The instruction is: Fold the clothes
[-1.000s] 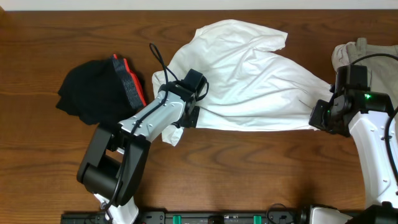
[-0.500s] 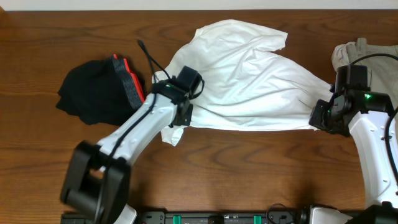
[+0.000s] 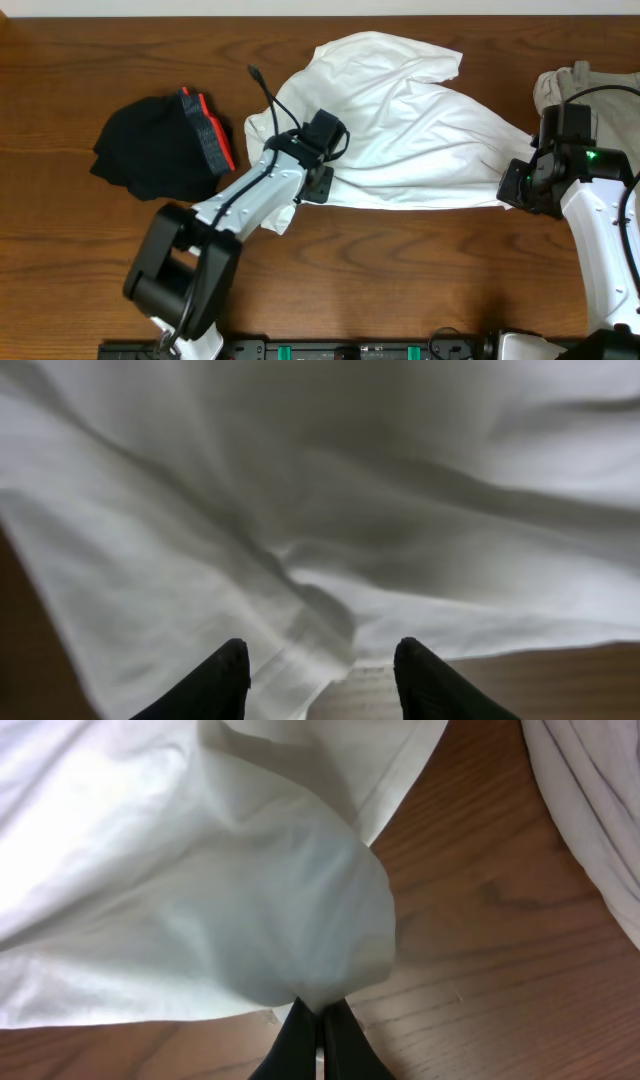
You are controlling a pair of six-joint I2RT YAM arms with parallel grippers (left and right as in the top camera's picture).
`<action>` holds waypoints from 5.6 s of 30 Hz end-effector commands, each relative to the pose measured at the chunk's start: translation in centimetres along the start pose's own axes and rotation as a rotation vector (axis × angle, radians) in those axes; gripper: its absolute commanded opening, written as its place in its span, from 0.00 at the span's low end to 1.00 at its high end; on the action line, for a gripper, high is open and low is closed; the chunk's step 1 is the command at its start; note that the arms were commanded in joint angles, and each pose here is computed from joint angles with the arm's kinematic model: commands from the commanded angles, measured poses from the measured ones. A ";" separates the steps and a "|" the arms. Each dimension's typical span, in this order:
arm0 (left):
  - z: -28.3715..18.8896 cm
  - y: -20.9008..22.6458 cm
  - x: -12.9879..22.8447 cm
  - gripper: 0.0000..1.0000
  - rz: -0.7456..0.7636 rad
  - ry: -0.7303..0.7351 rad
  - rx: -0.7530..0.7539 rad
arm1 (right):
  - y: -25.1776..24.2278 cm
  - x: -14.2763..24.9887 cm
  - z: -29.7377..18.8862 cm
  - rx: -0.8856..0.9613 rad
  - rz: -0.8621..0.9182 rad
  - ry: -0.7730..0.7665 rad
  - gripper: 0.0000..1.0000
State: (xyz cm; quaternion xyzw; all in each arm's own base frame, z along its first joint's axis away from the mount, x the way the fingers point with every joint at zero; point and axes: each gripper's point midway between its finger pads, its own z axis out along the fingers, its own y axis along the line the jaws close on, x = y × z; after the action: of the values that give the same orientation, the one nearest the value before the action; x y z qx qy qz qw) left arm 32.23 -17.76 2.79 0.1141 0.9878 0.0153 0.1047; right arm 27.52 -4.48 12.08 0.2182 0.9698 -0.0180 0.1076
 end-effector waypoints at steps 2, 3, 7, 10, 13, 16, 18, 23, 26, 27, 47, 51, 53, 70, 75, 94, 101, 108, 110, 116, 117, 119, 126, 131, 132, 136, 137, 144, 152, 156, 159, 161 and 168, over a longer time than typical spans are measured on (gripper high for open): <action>1.3 0.8 0.7 0.49 0.018 0.030 -0.047 | -0.2 -0.2 -0.3 0.003 0.001 -0.016 0.01; 1.4 0.8 0.7 0.50 0.018 0.033 -0.048 | -0.2 -0.2 -0.3 0.003 0.001 -0.016 0.01; 1.7 0.8 0.9 0.45 0.020 0.042 -0.051 | -0.2 -0.3 -0.3 0.004 0.001 -0.017 0.01; 2.0 0.8 1.1 0.41 0.025 0.052 -0.054 | -0.2 -0.3 -0.3 0.004 0.001 -0.017 0.01; 2.2 0.9 1.5 0.39 0.028 0.070 -0.060 | -0.2 -0.3 -0.3 0.004 0.001 -0.017 0.01; 2.3 1.0 1.9 0.35 0.030 0.087 -0.066 | -0.2 -0.3 -0.3 0.004 0.001 -0.017 0.01; 2.3 1.0 1.8 0.35 0.030 0.085 -0.065 | -0.2 -0.3 -0.3 0.004 0.001 -0.017 0.01; 2.3 1.1 1.9 0.06 0.030 0.087 -0.067 | -0.2 -0.2 -0.3 0.004 0.001 -0.016 0.01; 1.6 1.9 1.7 0.06 0.017 0.082 -0.114 | -0.2 -0.2 -0.3 0.004 0.001 -0.016 0.01; 1.0 2.5 1.6 0.06 0.003 0.075 -0.147 | -0.2 -0.2 -0.3 0.004 0.001 -0.016 0.01; -7.2 16.4 5.3 0.06 -0.390 0.147 -0.463 | -2.2 2.0 1.3 0.062 0.072 0.091 0.05; -7.9 18.1 7.0 0.06 -0.432 0.210 -0.483 | -2.6 3.9 2.9 0.081 0.068 0.149 0.08; -8.3 18.8 7.5 0.06 -0.453 0.223 -0.488 | -2.7 4.4 3.5 0.084 0.067 0.159 0.10; -12.4 20.0 8.0 0.06 -0.494 0.114 -0.459 | -0.7 2.4 6.8 -0.033 0.179 0.035 0.13; -12.4 20.0 8.0 0.06 -0.494 0.114 -0.459 | 0.7 -1.2 8.6 -0.097 0.211 -0.071 0.01; -12.3 19.8 7.9 0.07 -0.497 0.111 -0.450 | 3.8 -5.2 23.3 -0.114 0.287 0.112 0.02; -11.9 19.0 7.1 0.08 -0.512 0.092 -0.392 | 7.7 -13.4 23.1 -0.210 0.197 0.137 0.01; -11.8 19.0 6.6 0.13 -0.518 0.069 -0.385 | 9.4 -18.8 14.3 -0.335 0.053 0.066 0.26; -11.8 19.0 6.6 0.16 -0.518 0.069 -0.385 | 9.0 -18.7 11.4 -0.354 0.024 0.074 0.30; -11.8 19.0 6.6 0.17 -0.517 0.069 -0.385 | 7.7 -16.8 4.5 -0.346 -0.031 0.082 0.32; -11.8 19.0 6.6 0.17 -0.518 0.068 -0.385 | 7.5 -16.6 3.8 -0.344 -0.035 0.083 0.32; -11.8 19.0 6.6 0.17 -0.513 0.069 -0.385 | 7.0 -15.5 2.0 -0.324 -0.042 0.097 0.33; -11.8 19.0 6.5 0.21 -0.468 0.074 -0.381 | 5.0 -11.2 -2.3 -0.235 -0.068 0.175 0.31; -11.2 16.0 4.9 0.20 -0.287 0.056 -0.230 | 5.9 -8.5 -6.9 -0.253 -0.147 0.140 0.31; -11.2 14.7 4.3 0.20 -0.241 0.035 -0.179 | 6.2 -8.2 -8.0 -0.260 -0.165 0.113 0.31; -12.0 11.1 2.1 0.24 -0.089 -0.067 -0.091 | 7.1 -6.7 -12.3 -0.260 -0.232 0.000 0.34; -12.2 10.4 1.8 0.25 -0.064 -0.086 -0.084 | 7.2 -6.2 -13.4 -0.252 -0.248 -0.031 0.35; -13.0 8.3 0.8 0.27 -0.008 -0.148 -0.059 | 6.5 -2.5 -14.4 -0.150 -0.188 -0.050 0.48; -13.0 8.3 0.9 0.28 -0.007 -0.146 -0.059 | 5.5 1.5 -1.8 -0.072 -0.101 0.135 0.50; -13.0 8.3 1.0 0.31 -0.007 -0.142 -0.060 | 3.7 3.0 4.0 -0.042 -0.005 0.181 0.57; -12.9 8.3 1.0 0.33 -0.007 -0.140 -0.060 | 1.9 3.5 6.9 -0.025 0.076 0.209 0.64; -12.9 8.3 1.0 0.34 -0.008 -0.140 -0.060 | 1.0 3.9 8.5 -0.034 0.123 0.233 0.64; -12.9 8.3 1.0 0.38 -0.011 -0.140 -0.059 | 0.9 4.2 12.7 -0.145 0.220 0.266 0.62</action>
State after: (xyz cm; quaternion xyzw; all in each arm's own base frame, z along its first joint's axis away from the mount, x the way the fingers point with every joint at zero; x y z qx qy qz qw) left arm 30.15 -9.46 14.92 0.1047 0.9797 0.0381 0.1664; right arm 26.75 -3.95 -0.22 0.3006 0.9524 0.0509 0.0066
